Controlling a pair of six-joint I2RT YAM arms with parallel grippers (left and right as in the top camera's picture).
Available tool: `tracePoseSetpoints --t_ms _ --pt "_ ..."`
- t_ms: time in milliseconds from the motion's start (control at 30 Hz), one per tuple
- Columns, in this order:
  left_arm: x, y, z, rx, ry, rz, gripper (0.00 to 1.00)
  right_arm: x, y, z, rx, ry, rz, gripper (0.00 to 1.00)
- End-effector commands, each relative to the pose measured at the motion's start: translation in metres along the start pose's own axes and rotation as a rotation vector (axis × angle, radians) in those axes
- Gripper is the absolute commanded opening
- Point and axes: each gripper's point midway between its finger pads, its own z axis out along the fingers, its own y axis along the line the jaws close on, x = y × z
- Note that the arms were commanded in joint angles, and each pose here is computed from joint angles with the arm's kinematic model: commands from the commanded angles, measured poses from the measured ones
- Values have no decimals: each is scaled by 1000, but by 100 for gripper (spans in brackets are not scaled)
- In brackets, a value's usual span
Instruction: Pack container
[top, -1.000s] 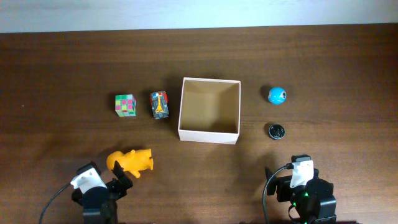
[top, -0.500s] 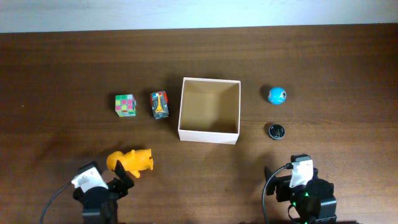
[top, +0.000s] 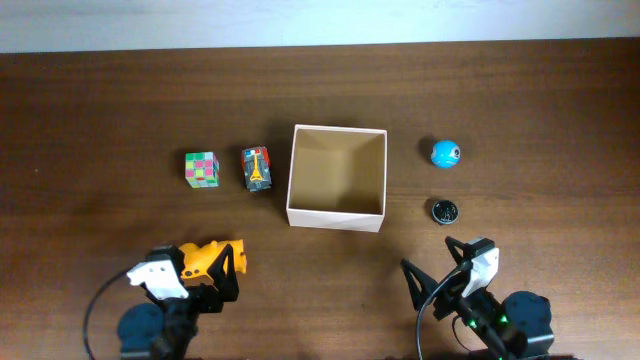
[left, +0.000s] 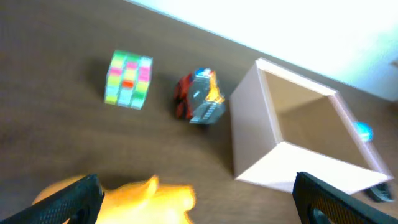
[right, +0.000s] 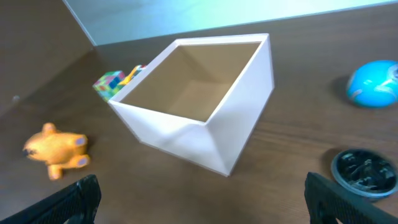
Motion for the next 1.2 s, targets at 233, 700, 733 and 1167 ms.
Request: tracePoseSetpoints --t_ms 233,700,733,1167 --pt "-87 -41 0 -20 301 174 99 -71 7 -29 155 138 119 99" --pt "-96 -47 85 -51 782 189 99 -144 -25 17 350 419 165 98" --pt "-86 -47 91 -58 831 196 99 -140 -32 25 367 446 179 99" --pt "-8 -38 180 -282 972 28 99 -77 -142 32 693 648 554 99"
